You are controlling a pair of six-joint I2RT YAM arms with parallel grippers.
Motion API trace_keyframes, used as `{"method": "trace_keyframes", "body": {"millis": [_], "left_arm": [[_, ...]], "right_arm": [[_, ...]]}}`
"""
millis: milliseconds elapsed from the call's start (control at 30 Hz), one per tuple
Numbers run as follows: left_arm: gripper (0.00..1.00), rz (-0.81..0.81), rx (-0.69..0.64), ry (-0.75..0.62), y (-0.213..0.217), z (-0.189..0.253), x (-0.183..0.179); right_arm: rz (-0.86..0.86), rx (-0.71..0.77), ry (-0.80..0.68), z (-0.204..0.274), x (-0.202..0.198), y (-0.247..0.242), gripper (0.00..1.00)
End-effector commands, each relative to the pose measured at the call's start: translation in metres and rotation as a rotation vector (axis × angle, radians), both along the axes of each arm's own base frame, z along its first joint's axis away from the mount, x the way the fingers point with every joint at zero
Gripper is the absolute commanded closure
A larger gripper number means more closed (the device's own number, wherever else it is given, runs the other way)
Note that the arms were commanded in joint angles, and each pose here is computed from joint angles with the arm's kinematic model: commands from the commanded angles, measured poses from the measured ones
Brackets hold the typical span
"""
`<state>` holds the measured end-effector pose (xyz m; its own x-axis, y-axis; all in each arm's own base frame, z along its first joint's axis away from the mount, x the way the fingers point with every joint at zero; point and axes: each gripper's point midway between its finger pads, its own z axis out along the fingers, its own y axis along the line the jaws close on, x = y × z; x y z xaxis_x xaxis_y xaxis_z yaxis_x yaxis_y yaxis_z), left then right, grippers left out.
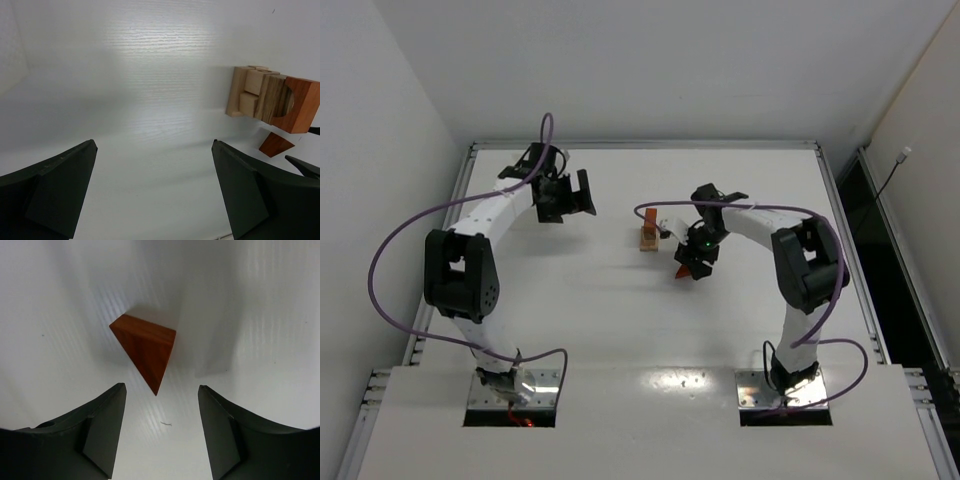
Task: Build the wood block tower
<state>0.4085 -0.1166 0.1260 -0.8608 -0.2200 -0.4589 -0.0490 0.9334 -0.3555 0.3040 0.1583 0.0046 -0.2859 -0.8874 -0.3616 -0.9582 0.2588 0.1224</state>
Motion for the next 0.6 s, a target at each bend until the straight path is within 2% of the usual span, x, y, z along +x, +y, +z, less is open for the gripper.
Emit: {"method": "trace_keyframes", "body": {"millis": [0,333,433,467,533,567], "left_arm": [[0.0,-0.005,-0.017,-0.043,0.001,0.014,0.012],[0.0,-0.005,-0.016,-0.034,0.001,0.011,0.01],[0.0,-0.005,-0.016,-0.034,0.001,0.011,0.01],[0.0,-0.005,-0.016,-0.034,0.001,0.011,0.01],[0.0,-0.005,-0.016,-0.034,0.001,0.011,0.01],[0.0,-0.005,-0.016,-0.034,0.001,0.011,0.01]], "right_arm": [[-0.023,-0.005,-0.062,-0.006,0.013,0.01,0.44],[-0.014,-0.013,-0.057,-0.015,0.009,0.019,0.53],[-0.014,-0.017,-0.049,-0.017,0.006,0.017,0.62],[-0.004,-0.017,-0.049,-0.017,0.004,0.02,0.71],[-0.004,-0.017,-0.049,-0.017,0.004,0.02,0.82],[-0.004,-0.017,-0.049,-0.017,0.004,0.02,0.95]]}}
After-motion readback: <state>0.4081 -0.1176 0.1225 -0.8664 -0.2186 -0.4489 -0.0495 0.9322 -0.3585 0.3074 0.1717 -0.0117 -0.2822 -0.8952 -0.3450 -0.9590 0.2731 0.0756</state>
